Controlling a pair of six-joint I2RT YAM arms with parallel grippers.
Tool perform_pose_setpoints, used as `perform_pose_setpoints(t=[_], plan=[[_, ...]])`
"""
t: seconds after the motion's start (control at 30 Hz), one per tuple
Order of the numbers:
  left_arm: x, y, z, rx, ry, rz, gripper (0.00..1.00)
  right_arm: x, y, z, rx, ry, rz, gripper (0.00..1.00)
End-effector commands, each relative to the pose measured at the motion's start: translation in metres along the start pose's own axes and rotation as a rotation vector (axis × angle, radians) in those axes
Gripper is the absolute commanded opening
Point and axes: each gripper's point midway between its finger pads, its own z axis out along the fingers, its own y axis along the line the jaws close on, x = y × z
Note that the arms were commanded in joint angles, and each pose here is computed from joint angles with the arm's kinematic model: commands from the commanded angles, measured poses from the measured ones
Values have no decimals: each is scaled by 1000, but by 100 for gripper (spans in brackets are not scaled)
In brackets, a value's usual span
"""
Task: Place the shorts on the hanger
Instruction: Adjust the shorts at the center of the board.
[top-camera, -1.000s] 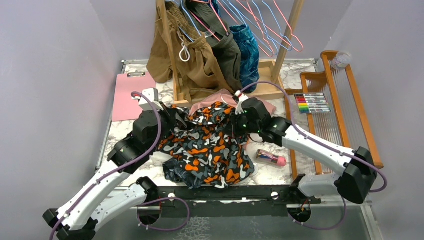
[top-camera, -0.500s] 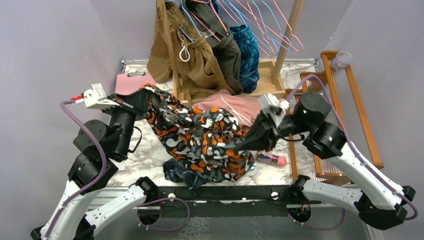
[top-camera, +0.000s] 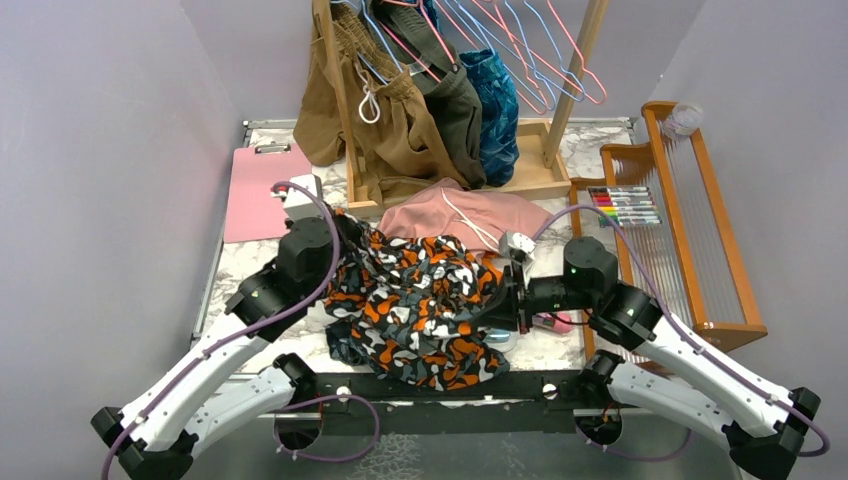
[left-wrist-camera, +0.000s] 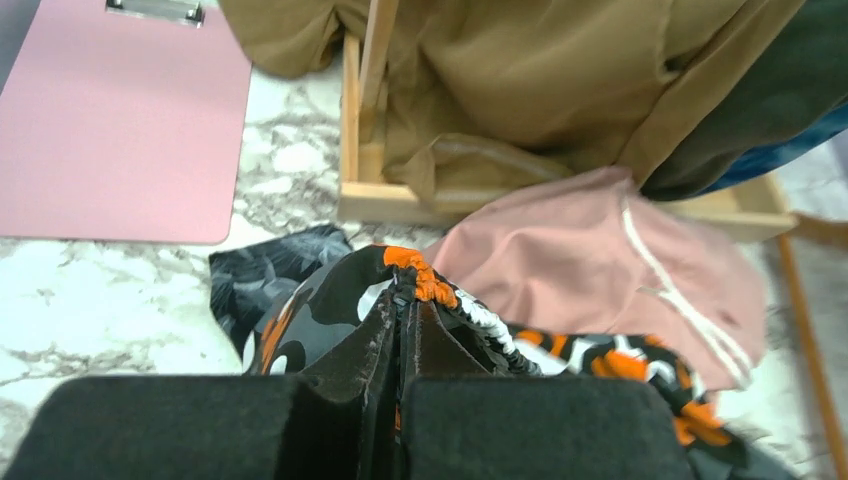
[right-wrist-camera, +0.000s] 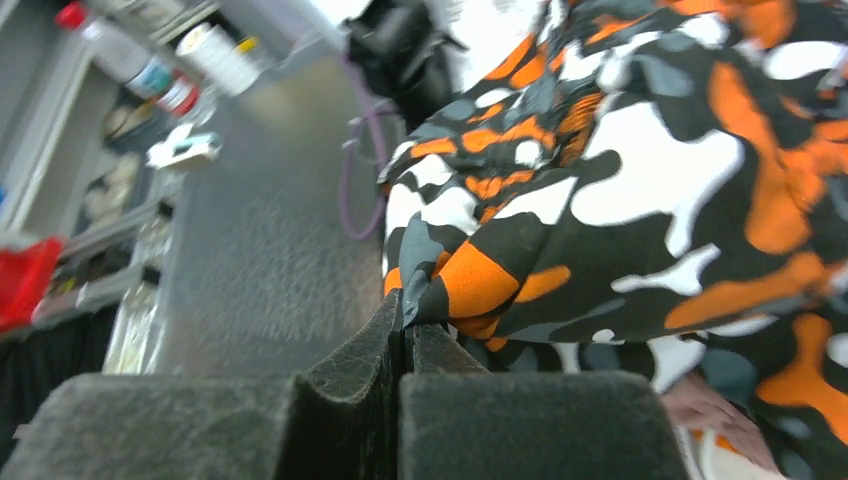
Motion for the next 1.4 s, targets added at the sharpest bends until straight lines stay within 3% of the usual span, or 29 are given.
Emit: perform_pose_setpoints(t=[0.0, 0.17, 0.27, 0.43, 0.67, 0.97, 1.37], plan=[[19, 9, 7, -36, 14, 6, 0, -15, -53, -16, 381, -76, 119, 6], [46, 9, 14, -26, 60, 9, 0, 3, -70, -34, 555, -39, 249, 65], [54, 10, 16, -28, 76, 15, 0, -6, -69, -50, 627, -54, 242, 78], [55, 11, 14, -23, 76, 21, 0, -52, -58, -64, 656, -35, 139, 85], [42, 7, 8, 7, 55, 1, 0, -90, -75, -36, 639, -9, 51, 83], [1, 4, -11, 43, -14, -40, 0, -98, -85, 46, 750, 74, -223, 83], [-36, -7, -26, 97, -63, -70, 0, -67, -102, 86, 787, 105, -443, 86]])
